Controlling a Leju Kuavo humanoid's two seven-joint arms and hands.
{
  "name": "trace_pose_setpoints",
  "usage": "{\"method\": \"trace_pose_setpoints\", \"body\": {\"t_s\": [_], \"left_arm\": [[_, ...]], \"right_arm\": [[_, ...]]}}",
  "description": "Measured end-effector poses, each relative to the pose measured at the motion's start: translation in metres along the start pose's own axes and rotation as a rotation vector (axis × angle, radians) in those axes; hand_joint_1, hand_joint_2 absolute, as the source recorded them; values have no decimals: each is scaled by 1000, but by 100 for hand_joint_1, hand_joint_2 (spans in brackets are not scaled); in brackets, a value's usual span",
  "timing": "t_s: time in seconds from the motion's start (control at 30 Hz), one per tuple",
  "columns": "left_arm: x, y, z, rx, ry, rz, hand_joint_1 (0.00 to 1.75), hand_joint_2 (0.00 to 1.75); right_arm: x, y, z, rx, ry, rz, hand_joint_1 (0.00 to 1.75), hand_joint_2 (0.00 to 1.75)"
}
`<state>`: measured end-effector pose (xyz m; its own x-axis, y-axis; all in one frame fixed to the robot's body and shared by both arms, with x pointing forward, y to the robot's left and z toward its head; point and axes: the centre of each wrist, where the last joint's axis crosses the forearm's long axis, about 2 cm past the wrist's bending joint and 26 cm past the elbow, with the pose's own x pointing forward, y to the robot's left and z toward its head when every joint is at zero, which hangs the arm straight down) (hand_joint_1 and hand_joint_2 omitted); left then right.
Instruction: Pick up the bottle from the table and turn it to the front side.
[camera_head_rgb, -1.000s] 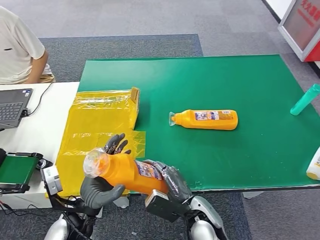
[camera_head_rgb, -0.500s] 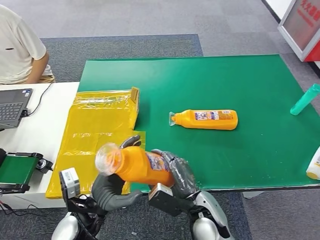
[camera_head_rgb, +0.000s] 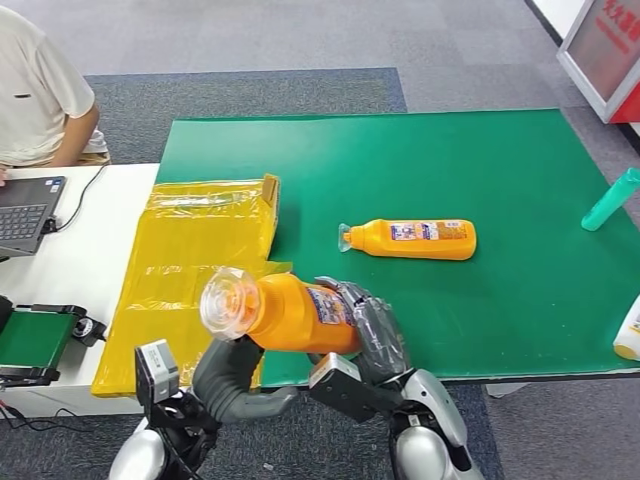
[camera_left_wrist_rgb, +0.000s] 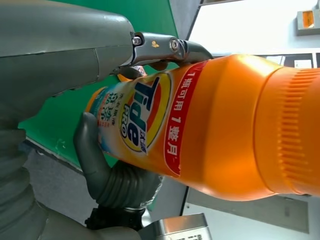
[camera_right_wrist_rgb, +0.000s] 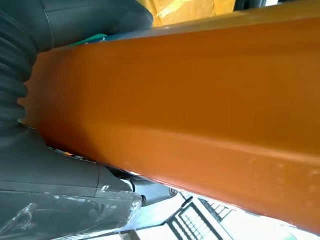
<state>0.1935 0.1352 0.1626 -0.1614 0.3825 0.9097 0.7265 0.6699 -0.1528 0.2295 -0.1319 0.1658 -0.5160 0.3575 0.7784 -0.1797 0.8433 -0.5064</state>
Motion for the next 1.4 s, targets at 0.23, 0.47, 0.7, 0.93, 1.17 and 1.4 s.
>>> {"method": "trace_pose_setpoints", "body": {"t_s": [0.23, 0.47, 0.7, 0.93, 1.17, 1.4], "left_arm": [[0, -1, -1, 17, 3, -49, 175, 175], [0, 1, -1, 50, 1, -83, 175, 175], [5, 2, -10, 58, -3, -94, 24, 175], [11, -1, -16, 60, -34, -91, 0, 175], [12, -3, -19, 45, -39, -111, 0, 175], [12, -3, -19, 44, -40, -116, 0, 175]], "right_arm": [[3, -3, -1, -15, -11, 1, 175, 175], [3, -2, 3, -14, -4, -3, 175, 175], [3, -3, 1, -24, 7, 13, 175, 175], [3, -4, 0, -31, 20, 44, 175, 175], [3, -4, -1, -32, 17, 54, 175, 175], [3, -5, -3, -32, 16, 55, 175, 175]]}}
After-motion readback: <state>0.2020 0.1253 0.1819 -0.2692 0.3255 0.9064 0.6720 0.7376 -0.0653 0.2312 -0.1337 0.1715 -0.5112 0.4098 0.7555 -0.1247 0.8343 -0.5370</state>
